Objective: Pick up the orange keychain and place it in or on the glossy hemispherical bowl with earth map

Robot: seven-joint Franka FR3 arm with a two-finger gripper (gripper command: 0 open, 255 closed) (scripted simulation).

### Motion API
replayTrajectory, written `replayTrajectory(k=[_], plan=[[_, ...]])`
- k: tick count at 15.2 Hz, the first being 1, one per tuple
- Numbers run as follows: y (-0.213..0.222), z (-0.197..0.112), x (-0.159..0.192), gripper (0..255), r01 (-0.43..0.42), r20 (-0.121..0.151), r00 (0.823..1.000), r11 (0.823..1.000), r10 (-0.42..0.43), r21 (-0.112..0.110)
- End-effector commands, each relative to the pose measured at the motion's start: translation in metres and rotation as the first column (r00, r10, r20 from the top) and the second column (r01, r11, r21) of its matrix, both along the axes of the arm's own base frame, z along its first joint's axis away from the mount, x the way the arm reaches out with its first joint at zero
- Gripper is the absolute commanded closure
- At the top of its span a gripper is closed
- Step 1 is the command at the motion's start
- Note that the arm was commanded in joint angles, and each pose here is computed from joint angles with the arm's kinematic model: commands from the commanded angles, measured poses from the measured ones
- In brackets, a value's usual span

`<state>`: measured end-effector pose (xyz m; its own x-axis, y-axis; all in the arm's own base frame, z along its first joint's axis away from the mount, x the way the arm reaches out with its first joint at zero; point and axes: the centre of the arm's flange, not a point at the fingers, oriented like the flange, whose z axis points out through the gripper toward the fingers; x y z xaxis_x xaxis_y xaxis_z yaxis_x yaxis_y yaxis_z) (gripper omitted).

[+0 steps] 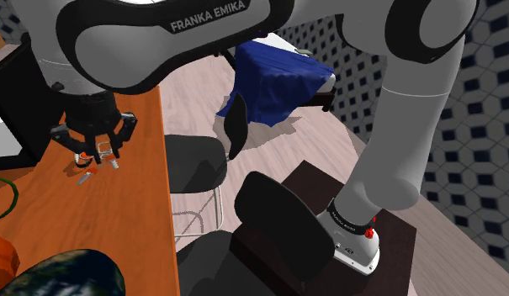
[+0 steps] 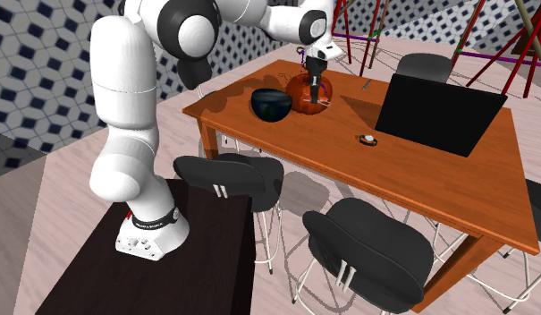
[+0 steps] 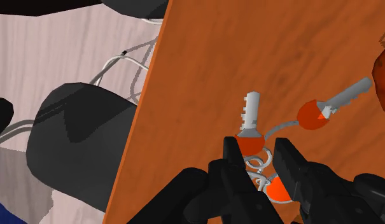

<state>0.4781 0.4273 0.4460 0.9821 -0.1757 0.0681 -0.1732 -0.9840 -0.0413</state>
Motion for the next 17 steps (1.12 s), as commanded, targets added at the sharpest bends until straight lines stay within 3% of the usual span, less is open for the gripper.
replayTrajectory(k=[1,4,17], plan=[[0.000,0.012,0.000,255,0.000,0.000,1.000,1.000,0.000,0.000],[0.000,0.025,0.000,255,0.000,0.000,1.000,1.000,0.000,0.000],[0.099,0.031,-0.140,255,0.000,0.000,1.000,1.000,0.000,0.000]])
